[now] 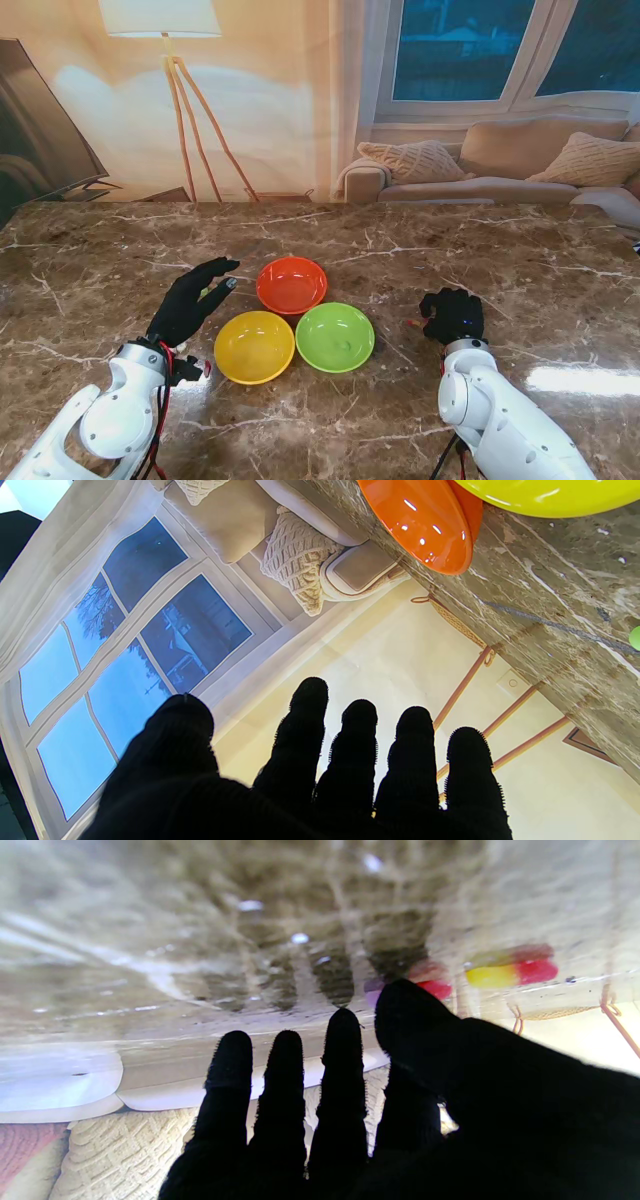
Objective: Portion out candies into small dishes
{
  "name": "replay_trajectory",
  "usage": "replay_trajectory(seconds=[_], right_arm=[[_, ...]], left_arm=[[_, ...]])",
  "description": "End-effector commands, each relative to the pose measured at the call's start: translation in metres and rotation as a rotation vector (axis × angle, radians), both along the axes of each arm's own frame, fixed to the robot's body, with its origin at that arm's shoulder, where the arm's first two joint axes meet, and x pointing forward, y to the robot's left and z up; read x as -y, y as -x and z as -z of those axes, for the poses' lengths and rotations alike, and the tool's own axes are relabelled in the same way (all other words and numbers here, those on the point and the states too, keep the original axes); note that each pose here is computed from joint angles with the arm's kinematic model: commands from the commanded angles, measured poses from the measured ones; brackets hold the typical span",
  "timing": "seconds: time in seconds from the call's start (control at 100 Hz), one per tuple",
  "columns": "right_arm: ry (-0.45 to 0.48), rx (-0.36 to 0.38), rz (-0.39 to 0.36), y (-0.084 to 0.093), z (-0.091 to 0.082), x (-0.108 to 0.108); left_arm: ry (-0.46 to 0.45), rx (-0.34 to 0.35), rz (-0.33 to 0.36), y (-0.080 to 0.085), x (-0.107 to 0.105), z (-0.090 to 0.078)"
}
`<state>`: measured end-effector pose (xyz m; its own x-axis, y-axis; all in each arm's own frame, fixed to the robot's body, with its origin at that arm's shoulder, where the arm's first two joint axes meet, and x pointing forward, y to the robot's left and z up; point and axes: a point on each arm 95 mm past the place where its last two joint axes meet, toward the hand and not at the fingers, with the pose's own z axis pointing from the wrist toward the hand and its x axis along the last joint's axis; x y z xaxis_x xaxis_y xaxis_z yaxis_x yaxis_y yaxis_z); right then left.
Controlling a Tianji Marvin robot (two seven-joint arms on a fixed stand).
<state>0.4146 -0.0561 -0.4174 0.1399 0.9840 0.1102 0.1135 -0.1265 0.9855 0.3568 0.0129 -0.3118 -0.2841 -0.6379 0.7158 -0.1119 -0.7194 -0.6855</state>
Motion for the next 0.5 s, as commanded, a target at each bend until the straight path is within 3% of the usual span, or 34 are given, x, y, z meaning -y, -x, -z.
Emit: replay_trajectory(seconds=[0.0, 0.49], right_arm=[[0.013, -0.119, 0.027, 0.023, 0.036, 0.008], [-0.007, 0.008, 0.018, 0.001, -0.011, 0.003]], left_arm=[[0.000, -0.006, 0.000, 0.002, 0.000, 0.002], [-0.004, -0.010, -0.008, 0.002, -0.003, 0.001]])
